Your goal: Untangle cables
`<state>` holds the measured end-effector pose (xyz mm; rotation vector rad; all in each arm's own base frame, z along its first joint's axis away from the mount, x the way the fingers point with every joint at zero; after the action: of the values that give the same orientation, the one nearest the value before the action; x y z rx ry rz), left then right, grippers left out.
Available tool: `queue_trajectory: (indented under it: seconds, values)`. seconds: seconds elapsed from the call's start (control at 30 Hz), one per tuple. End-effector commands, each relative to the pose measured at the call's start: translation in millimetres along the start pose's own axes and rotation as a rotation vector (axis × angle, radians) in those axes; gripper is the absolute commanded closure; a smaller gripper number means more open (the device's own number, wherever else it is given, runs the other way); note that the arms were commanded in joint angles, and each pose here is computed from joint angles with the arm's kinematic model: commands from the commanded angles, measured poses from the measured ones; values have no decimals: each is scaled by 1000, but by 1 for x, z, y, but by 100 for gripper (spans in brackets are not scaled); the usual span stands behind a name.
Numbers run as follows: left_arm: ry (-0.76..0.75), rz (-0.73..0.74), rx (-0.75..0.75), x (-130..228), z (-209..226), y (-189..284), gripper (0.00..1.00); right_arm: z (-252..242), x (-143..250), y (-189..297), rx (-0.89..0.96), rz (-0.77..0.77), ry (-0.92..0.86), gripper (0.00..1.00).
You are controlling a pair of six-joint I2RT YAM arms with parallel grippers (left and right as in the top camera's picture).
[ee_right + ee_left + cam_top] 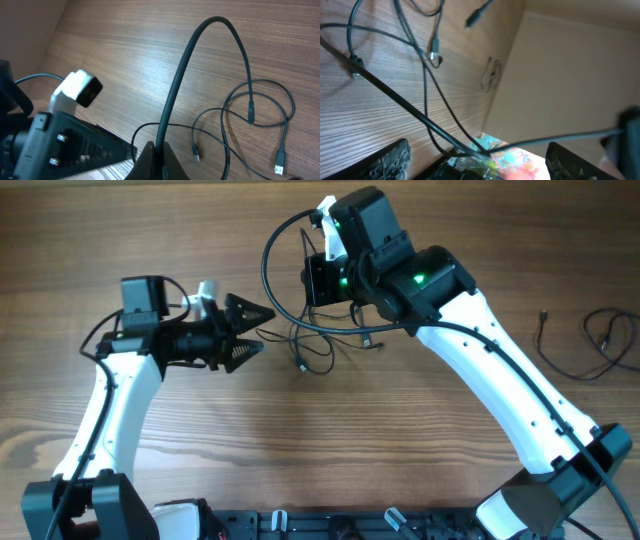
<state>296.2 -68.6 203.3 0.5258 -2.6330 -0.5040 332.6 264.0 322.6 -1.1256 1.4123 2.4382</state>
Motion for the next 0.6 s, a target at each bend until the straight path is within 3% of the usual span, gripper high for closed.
queue_trajectory:
  seconds: [0.0, 0.13, 0.2, 0.33, 0.47, 0.5, 0.57]
  values:
    - [-17, -30, -82, 3, 2, -15, 12, -2, 0, -5, 15, 3, -15, 96]
    - [-54, -76, -179, 6, 7, -29, 16, -2, 0, -5, 15, 4, -16, 96]
    - [-73, -114, -234, 6, 11, -34, 27, -3, 0, -5, 19, 3, -15, 96]
    - [-97, -175, -331, 6, 19, -39, 62, -19, 1, -3, 168, -8, -20, 96]
    - [-86, -249, -467, 2, 36, -32, 73, -59, 5, 8, 421, -7, -114, 96]
    - [-121, -318, -617, -4, 52, -17, 80, -98, 11, 21, 537, 13, -243, 96]
    - [-87, -403, -733, -10, 65, -1, 84, -128, 17, 34, 594, 37, -314, 96]
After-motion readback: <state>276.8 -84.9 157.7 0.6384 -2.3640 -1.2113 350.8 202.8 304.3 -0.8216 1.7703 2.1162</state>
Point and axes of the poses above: each gripper's point midway between its finger pads, its own y axis back along the fingers, its own z axis along the line the jaws close on, x = y × z, the point moved 7 cm from there along y, back along the fingers, and after that the axes turned 11 degrees about y, right-handed, at the moved point
